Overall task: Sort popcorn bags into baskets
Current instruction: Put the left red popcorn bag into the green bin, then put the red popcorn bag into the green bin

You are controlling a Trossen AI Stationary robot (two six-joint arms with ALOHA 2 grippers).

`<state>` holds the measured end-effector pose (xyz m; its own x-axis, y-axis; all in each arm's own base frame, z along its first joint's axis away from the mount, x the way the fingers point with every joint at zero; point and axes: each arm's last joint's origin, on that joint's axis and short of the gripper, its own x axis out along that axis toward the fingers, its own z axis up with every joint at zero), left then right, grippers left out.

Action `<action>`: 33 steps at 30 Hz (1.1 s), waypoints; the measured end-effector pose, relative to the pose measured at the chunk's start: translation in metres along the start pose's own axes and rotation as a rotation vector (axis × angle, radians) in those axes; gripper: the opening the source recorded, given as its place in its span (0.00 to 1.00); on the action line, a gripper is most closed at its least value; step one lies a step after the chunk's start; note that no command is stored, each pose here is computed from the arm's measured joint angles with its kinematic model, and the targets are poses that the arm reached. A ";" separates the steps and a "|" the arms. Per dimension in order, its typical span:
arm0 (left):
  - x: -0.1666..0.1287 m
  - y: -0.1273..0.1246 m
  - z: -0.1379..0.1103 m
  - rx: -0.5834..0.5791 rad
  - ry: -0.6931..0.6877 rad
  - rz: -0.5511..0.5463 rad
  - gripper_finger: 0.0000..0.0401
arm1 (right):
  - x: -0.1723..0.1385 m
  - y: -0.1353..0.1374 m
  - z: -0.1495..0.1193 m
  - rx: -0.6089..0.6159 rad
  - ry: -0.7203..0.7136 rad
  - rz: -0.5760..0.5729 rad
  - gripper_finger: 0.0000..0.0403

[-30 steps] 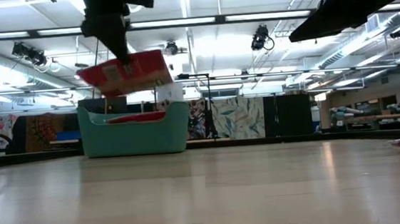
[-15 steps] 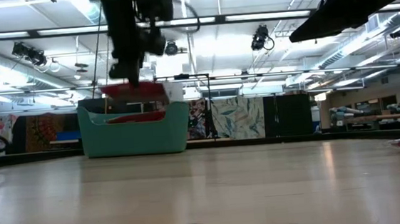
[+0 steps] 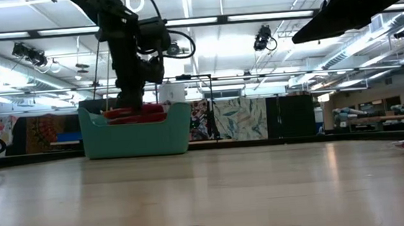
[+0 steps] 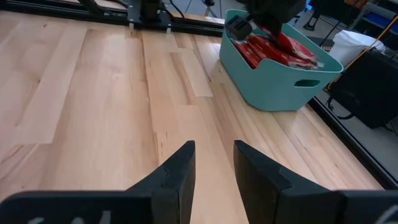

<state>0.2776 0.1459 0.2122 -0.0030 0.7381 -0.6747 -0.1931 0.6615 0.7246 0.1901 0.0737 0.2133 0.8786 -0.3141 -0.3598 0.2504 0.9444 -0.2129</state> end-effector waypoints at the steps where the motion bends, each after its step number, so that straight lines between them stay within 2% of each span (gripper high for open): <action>1: -0.001 -0.001 0.000 0.002 -0.005 -0.001 0.03 | 0.000 0.000 0.000 0.000 0.000 0.000 0.28; 7: -0.008 -0.006 0.005 0.029 -0.025 0.023 0.19 | 0.000 0.000 0.000 0.001 -0.001 0.000 0.28; 10: -0.021 -0.002 0.010 0.078 -0.012 0.088 0.26 | 0.000 0.000 0.000 0.005 0.000 0.000 0.28; 12: -0.035 0.002 0.017 0.083 -0.041 0.079 0.28 | 0.000 0.000 0.000 0.005 0.000 0.001 0.28; 15: -0.059 0.001 0.029 0.045 -0.148 -0.052 0.30 | 0.000 0.001 -0.002 0.030 0.019 0.032 0.28; 19: -0.085 -0.018 0.044 -0.040 -0.336 -0.284 0.30 | -0.003 0.007 -0.003 0.114 0.070 0.182 0.28; 23: -0.100 -0.051 0.044 -0.002 -0.417 -0.289 0.27 | -0.007 0.023 0.009 0.108 0.099 0.139 0.28; 27: -0.108 -0.079 0.036 0.016 -0.431 -0.283 0.24 | 0.000 0.039 0.013 0.089 0.323 0.154 0.27; 33: -0.119 -0.110 0.025 0.035 -0.478 -0.317 0.22 | 0.013 0.058 0.004 0.052 0.813 0.211 0.27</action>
<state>0.3240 -0.0119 0.2163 0.4948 0.4757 -0.7272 -0.0795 0.8581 0.5073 0.2179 0.1246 0.1994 0.3477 -0.0833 -0.9339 0.1498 0.9882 -0.0324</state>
